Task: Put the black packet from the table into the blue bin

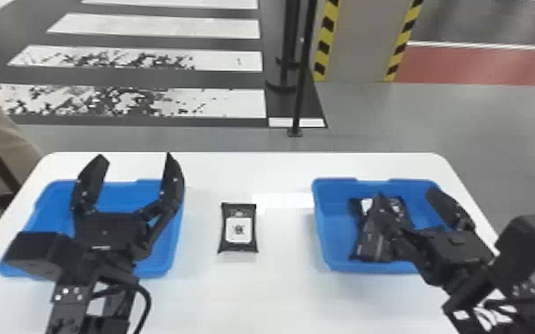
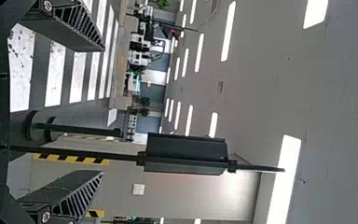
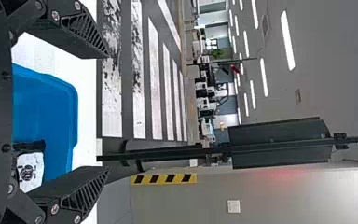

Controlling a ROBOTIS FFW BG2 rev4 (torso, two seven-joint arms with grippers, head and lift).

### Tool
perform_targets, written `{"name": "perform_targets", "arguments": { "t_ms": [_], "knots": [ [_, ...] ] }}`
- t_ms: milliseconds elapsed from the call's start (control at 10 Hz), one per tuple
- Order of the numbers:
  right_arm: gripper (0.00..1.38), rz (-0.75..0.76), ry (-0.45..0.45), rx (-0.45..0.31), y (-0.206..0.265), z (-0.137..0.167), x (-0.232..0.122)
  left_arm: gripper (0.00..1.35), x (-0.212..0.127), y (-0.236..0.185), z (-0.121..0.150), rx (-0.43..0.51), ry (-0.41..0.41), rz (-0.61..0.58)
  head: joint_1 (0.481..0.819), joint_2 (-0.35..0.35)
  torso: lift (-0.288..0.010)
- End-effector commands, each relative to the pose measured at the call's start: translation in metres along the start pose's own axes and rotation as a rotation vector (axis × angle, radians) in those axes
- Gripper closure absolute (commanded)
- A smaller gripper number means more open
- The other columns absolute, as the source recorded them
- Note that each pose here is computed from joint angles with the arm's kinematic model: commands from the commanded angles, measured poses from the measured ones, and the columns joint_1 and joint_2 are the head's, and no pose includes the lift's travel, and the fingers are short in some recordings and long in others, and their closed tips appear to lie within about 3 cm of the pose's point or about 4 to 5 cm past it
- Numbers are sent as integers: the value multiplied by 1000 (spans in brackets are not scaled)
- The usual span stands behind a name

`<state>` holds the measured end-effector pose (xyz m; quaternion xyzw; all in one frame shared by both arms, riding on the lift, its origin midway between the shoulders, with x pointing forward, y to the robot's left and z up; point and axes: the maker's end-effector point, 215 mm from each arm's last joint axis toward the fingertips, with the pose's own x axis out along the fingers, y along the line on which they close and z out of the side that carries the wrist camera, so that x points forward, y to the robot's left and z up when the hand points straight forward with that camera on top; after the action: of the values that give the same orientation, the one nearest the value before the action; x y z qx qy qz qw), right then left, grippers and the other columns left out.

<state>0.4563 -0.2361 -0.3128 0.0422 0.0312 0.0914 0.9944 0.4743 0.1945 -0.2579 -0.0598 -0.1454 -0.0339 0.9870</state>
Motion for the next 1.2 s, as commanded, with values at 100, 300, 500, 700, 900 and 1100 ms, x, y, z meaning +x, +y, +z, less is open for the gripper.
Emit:
{"name": "perform_targets", "arguments": {
  "t_ms": [100,300,500,700,900,1100],
  "knots": [
    [165,60,26,-6,20,-9,27,87,1,-2,-1,1,2,-4,695,-44,-110],
    [163,131,44,-17,48,-15,57,87,1,-3,-2,4,7,-6,695,-20,-110],
    [160,205,92,-58,74,-34,96,87,2,-5,-3,8,10,-10,695,24,-110],
    [151,260,166,-84,97,-59,125,87,3,-7,-4,8,13,-14,695,51,-110],
    [125,334,215,-116,130,-73,142,87,4,-10,-4,8,13,-18,695,83,-110],
    [81,410,268,-141,171,-91,143,87,6,-14,-5,9,17,-27,695,113,-110]
  ]
}}
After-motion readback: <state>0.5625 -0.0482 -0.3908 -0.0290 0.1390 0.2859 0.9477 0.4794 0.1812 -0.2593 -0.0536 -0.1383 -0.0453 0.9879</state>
